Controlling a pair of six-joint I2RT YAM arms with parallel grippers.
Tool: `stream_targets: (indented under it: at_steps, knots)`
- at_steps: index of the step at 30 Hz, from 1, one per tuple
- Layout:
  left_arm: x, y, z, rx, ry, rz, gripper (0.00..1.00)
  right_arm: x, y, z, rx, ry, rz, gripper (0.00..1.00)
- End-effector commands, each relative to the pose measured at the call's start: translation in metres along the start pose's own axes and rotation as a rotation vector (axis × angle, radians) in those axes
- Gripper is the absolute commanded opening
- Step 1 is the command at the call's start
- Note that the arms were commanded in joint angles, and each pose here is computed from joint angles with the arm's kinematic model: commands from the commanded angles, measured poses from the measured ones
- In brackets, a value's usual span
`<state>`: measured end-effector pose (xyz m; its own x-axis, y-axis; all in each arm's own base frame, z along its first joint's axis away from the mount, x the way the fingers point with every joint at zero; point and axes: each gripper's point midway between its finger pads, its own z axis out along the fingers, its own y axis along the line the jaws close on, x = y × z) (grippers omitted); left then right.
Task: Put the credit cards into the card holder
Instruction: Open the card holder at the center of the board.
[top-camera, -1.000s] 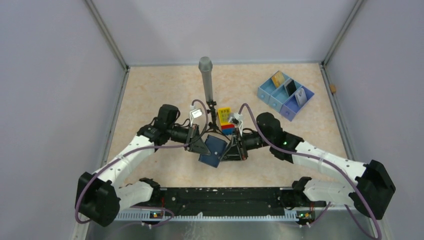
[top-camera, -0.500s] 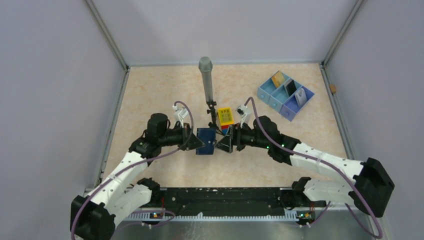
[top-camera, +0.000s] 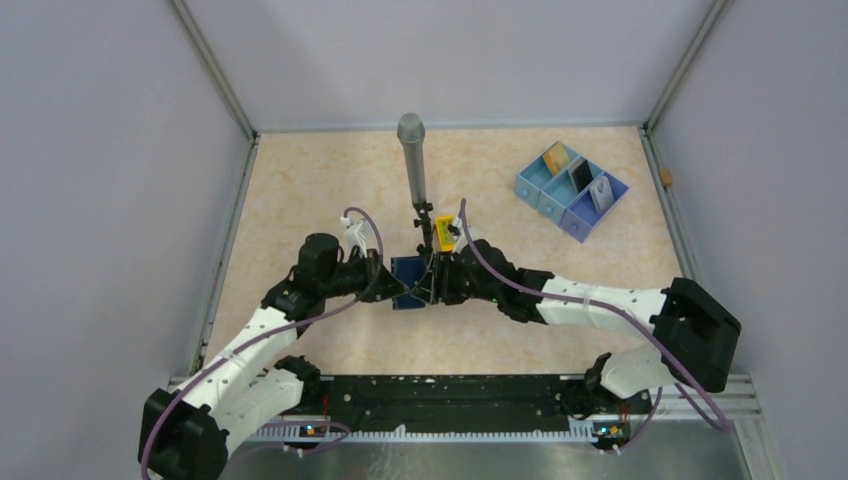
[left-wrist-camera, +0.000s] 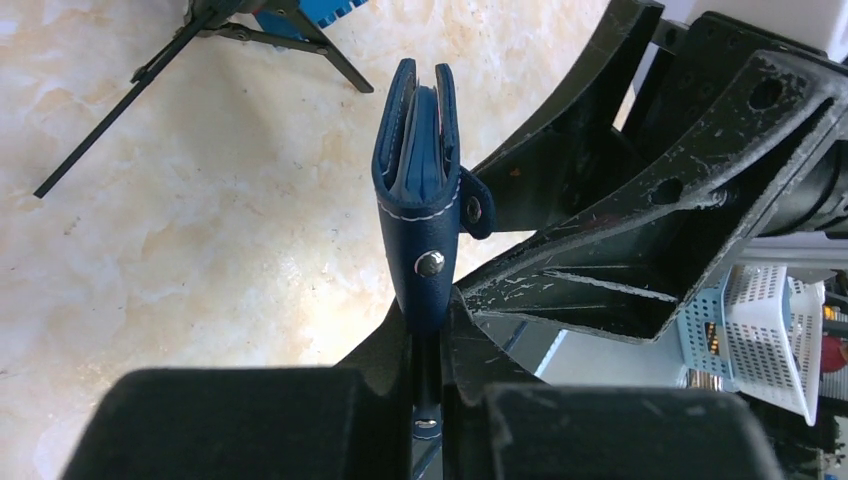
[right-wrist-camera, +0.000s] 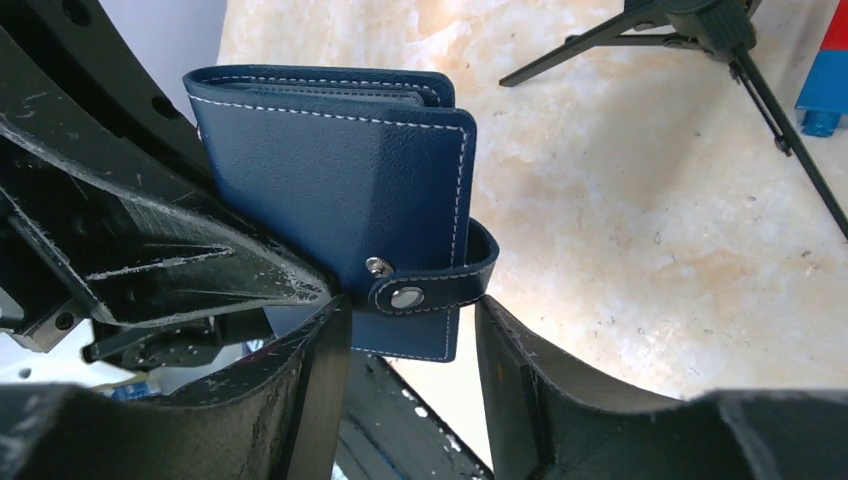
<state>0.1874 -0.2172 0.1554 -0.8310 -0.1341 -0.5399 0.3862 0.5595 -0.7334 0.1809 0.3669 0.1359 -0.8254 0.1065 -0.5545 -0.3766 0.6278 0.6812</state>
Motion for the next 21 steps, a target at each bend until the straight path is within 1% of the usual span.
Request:
stream_targets:
  at_steps: [1,7,13,17,21]
  knots:
    - [-0.008,-0.003,0.002,0.012,-0.041,0.017,0.0,-0.028,0.023,0.001,0.026,-0.109,-0.007,0.48]
    - [-0.007,-0.004,0.003,0.018,-0.04,0.01,0.0,-0.035,0.004,-0.002,0.172,-0.137,-0.035,0.49]
    - [-0.006,-0.004,0.004,0.024,-0.033,0.002,0.0,-0.035,-0.01,0.001,0.255,-0.138,-0.052,0.45]
    - [-0.006,-0.003,0.004,0.019,-0.037,0.001,0.0,-0.031,-0.018,0.002,0.296,-0.119,-0.064,0.37]
    - [-0.004,0.006,0.006,-0.019,-0.036,-0.024,0.0,-0.024,-0.023,-0.001,0.307,-0.101,-0.061,0.25]
